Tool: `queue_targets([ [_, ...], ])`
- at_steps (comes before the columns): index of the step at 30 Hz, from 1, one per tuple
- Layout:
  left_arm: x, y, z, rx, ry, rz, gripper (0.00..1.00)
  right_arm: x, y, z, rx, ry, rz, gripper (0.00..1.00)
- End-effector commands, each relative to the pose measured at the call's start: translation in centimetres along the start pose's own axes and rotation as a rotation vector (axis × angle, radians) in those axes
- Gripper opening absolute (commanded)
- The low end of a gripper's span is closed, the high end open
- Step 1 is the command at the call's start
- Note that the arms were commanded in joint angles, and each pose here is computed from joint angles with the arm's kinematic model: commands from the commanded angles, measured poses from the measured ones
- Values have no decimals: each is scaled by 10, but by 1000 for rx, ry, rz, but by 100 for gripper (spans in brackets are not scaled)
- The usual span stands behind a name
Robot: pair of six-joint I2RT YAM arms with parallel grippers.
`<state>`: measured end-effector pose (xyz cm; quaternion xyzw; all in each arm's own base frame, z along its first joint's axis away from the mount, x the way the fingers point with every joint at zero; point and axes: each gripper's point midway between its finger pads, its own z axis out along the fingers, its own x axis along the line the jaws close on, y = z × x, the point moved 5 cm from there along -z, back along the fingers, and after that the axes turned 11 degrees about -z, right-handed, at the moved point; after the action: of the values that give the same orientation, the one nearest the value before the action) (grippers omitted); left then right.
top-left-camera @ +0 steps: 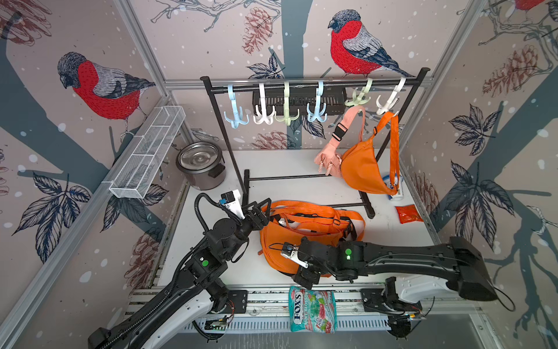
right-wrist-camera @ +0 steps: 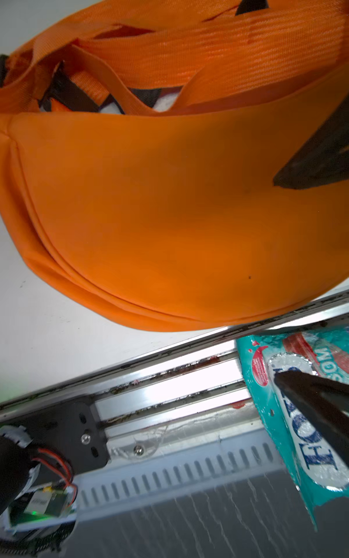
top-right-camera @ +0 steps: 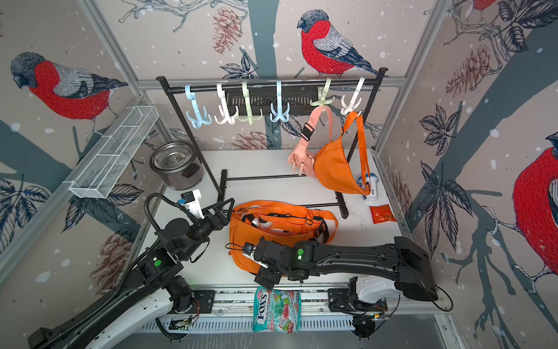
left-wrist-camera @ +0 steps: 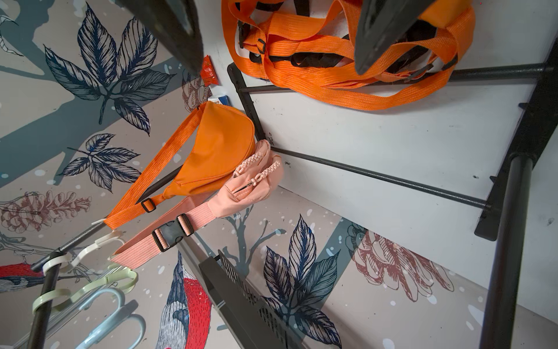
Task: Hang the bag on a hook
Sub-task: Pick up the bag from the bag.
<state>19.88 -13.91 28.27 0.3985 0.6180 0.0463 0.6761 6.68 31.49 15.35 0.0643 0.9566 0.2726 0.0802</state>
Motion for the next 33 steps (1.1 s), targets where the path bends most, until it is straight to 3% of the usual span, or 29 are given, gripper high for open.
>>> queue_targets([
  [1,-6,7,-3,-27,-13,22,77,-2,6,12,24,-82,-2,94],
  [6,-7,9,-7,-39,-25,29,77,-4,7,24,67,-154,-27,93],
  [12,-6,12,-11,-58,-29,36,77,3,5,32,96,-138,-47,86],
  [14,-7,13,-12,-59,-34,38,77,5,7,34,94,-128,-45,75],
  [16,-10,14,-14,-63,-47,39,77,6,8,33,86,-128,-40,58],
  [20,-16,18,-18,-71,-74,44,77,5,13,27,42,-120,-38,14],
  [22,-20,21,-20,-78,-90,49,77,5,16,21,11,-115,-37,5],
  [28,-35,24,-25,-60,-164,46,77,-19,29,-16,-141,-176,48,2],
  [33,-51,25,-25,-16,-222,54,79,-59,32,-68,-342,-283,203,2],
])
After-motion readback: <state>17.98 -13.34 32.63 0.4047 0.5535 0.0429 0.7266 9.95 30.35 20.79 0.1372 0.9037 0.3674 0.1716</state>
